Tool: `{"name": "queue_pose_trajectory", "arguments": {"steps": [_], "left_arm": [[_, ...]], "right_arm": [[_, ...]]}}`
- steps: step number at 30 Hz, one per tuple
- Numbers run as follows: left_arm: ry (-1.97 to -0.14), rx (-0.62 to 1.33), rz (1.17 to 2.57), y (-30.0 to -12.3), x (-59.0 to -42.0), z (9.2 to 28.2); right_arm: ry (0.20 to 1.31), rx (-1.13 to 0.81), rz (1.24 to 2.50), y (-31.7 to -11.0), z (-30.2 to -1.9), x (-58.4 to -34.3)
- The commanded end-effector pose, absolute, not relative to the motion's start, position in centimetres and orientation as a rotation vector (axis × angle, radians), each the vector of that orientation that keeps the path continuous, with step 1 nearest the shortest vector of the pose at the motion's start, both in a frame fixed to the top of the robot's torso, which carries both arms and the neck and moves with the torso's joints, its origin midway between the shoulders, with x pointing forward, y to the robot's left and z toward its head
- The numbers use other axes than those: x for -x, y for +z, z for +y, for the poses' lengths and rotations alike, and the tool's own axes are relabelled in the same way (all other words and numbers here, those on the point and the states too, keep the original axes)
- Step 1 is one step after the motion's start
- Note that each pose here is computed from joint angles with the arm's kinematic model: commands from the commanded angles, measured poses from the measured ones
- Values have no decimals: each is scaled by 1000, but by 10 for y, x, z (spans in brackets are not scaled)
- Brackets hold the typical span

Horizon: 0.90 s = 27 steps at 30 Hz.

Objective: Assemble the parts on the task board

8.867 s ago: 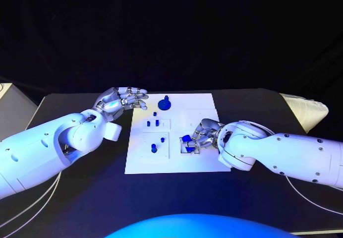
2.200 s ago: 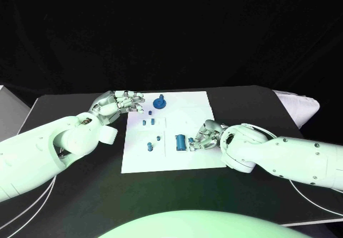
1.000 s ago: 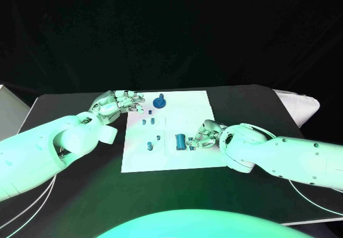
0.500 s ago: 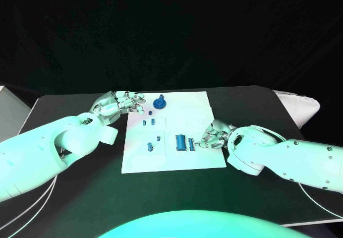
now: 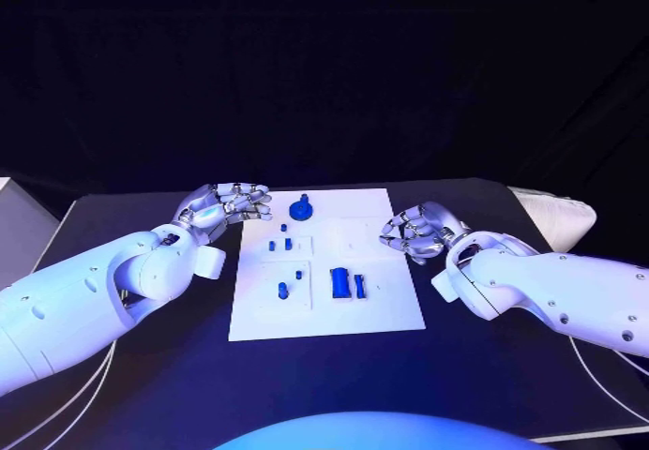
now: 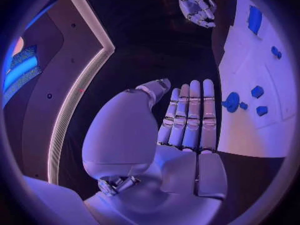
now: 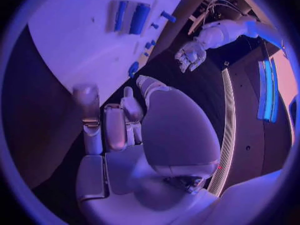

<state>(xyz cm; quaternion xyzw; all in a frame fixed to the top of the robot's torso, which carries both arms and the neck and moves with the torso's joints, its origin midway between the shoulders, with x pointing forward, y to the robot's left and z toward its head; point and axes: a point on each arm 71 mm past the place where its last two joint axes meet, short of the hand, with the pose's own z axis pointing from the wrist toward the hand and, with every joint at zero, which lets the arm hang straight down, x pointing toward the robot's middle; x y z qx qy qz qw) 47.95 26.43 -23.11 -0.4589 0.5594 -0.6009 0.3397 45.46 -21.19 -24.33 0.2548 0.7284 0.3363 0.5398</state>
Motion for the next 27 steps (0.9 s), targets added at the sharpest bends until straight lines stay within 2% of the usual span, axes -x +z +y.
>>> {"name": "queue_pose_trajectory", "arguments": {"steps": [1,8,13,22,23,27], "left_arm": [[-1553,1228,1326,-233,-486,268],[-1488,1261,1211,-241,-496,274],[-1419,1285,1159,-247,-501,279],[-1385,1292,1139,-253,-506,282],[-1396,1300,1184,-254,-505,280],[-1392,1297,1184,-253,-505,277]], "right_arm": [[1017,-788,1553,-235,-221,-471],[1088,-891,1451,-235,-238,-506],[1121,-922,1410,-237,-244,-521],[1148,-911,1397,-239,-241,-530],[1069,-920,1409,-240,-244,-530],[1078,-932,1400,-240,-242,-527]]}}
